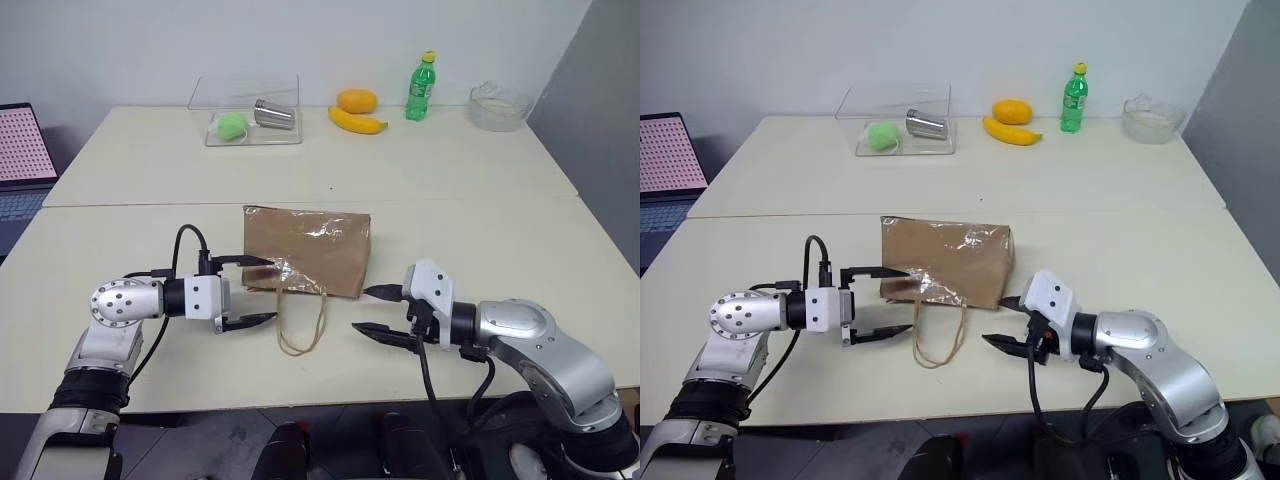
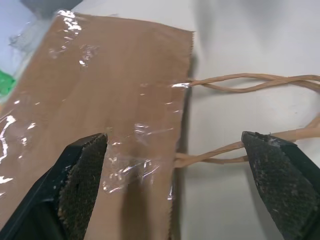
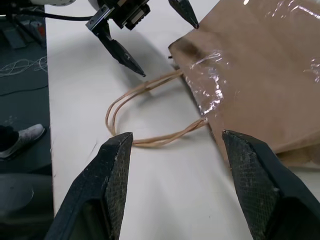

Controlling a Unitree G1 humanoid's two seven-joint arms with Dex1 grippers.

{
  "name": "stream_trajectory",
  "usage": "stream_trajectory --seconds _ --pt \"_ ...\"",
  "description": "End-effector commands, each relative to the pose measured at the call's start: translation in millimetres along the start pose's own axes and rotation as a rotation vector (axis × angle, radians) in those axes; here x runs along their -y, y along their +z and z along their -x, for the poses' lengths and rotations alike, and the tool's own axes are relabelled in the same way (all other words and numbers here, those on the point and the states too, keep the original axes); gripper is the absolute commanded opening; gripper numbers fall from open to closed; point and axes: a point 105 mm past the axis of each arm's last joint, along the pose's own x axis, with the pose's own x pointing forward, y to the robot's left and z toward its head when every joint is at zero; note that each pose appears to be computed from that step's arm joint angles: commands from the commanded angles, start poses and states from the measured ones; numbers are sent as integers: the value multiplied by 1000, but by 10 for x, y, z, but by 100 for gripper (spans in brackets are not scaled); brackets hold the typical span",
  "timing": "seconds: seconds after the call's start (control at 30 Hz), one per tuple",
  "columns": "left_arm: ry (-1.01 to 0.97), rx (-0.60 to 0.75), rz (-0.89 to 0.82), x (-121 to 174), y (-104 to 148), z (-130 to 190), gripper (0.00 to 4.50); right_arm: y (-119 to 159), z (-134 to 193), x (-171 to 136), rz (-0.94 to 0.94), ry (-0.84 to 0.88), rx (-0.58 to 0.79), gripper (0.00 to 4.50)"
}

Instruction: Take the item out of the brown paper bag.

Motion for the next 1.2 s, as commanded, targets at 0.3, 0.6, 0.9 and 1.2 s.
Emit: stream_trajectory --seconds 0.3,0.6,0.9,1.2 --pt "-18 -15 -82 -42 -82 -4 450 136 38 -91 31 41 29 297" --pt "-3 -8 -75 -90 -123 65 450 134 66 -111 17 56 23 297" --pt "0 13 -104 -62 -118 -105 450 152 56 -108 19 58 24 297" --pt "-48 22 -147 25 -136 -228 450 137 68 -140 14 62 16 297"
